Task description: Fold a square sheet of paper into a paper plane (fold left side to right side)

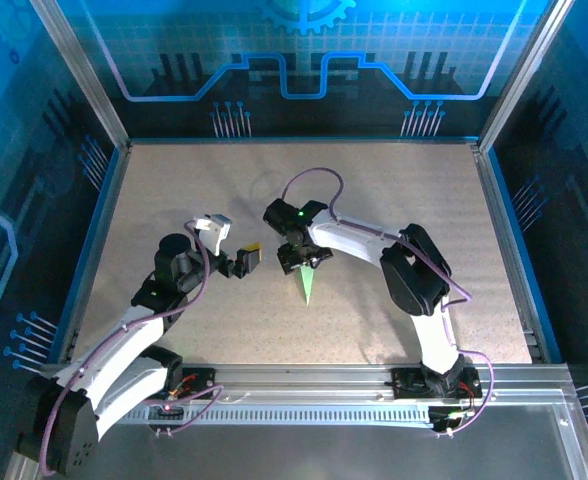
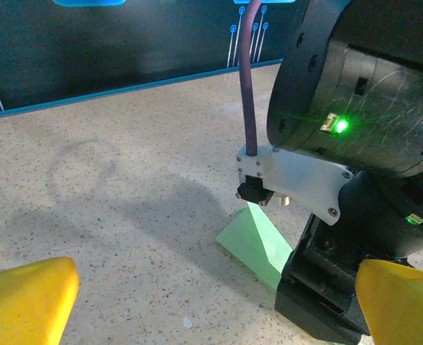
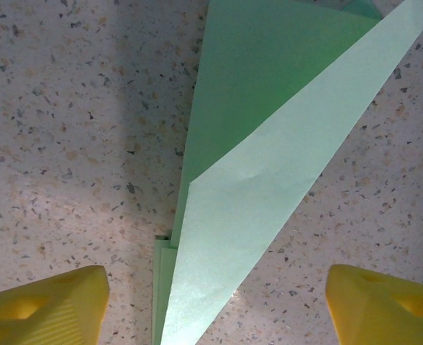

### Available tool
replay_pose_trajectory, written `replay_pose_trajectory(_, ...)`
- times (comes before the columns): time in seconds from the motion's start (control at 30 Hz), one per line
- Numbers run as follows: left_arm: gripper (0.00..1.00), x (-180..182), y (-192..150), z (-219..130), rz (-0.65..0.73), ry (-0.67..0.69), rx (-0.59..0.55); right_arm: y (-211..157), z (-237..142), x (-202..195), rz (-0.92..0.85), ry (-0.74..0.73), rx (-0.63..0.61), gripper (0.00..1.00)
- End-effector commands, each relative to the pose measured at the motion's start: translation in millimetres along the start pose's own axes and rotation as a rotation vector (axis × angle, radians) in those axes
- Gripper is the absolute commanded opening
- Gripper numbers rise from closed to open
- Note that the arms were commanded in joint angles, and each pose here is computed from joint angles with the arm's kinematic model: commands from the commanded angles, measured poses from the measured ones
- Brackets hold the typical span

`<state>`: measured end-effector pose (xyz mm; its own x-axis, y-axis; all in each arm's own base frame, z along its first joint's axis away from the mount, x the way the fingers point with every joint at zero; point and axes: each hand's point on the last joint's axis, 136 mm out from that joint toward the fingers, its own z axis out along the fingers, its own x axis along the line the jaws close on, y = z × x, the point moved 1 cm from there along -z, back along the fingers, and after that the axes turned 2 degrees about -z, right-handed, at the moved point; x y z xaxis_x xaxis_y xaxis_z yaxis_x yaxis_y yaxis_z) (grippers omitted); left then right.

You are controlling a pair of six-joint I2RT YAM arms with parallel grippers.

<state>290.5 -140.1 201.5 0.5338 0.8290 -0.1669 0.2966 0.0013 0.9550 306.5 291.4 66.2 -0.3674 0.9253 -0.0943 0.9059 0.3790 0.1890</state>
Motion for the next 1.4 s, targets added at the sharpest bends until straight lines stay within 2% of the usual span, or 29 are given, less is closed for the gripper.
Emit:
replay_pose_trajectory(0.0, 1.00, -3, 15, -2, 0.016, -0.023, -0.038, 3, 3, -5, -0.001, -0.029, 0.013, 0.77)
replay_pose_trajectory(0.27, 1.00, -3, 13, -1, 0.009, -0.026, -0.032, 8, 16, -11, 0.023, -0.033, 0.030, 0.62)
replay_pose_trajectory(0.43, 1.00, -3, 13, -1, 0.010, -0.027, -0.032, 7, 18, -16, 0.039, -0.042, 0.030, 0.41)
replay_pose_trajectory(0.6, 1.00, -3, 14, -1, 0.011, -0.028, -0.032, 6, 8, -25, 0.061, -0.056, 0.004, 0.16)
replay_pose_trajectory(0.7, 1.00, -4, 14, -1, 0.010, -0.030, -0.032, 6, -5, -32, 0.084, -0.052, -0.034, 0.06)
replay_pose_trajectory(0.83, 1.00, -4, 15, -1, 0.011, -0.028, -0.034, 5, -30, -40, 0.136, 0.016, -0.116, 0.02)
replay_pose_trajectory(1.03, 1.00, -5, 15, -1, 0.011, -0.033, -0.038, 3, -57, -36, 0.242, 0.303, -0.255, 0.02)
replay_pose_trajectory(1.2, 1.00, -5, 15, -1, 0.010, -0.037, -0.038, 8, -60, -15, 0.310, 0.567, -0.315, 0.03)
replay_pose_trajectory(1.37, 1.00, -5, 16, -1, 0.009, -0.037, -0.038, 21, -47, 12, 0.339, 0.689, -0.310, 0.02)
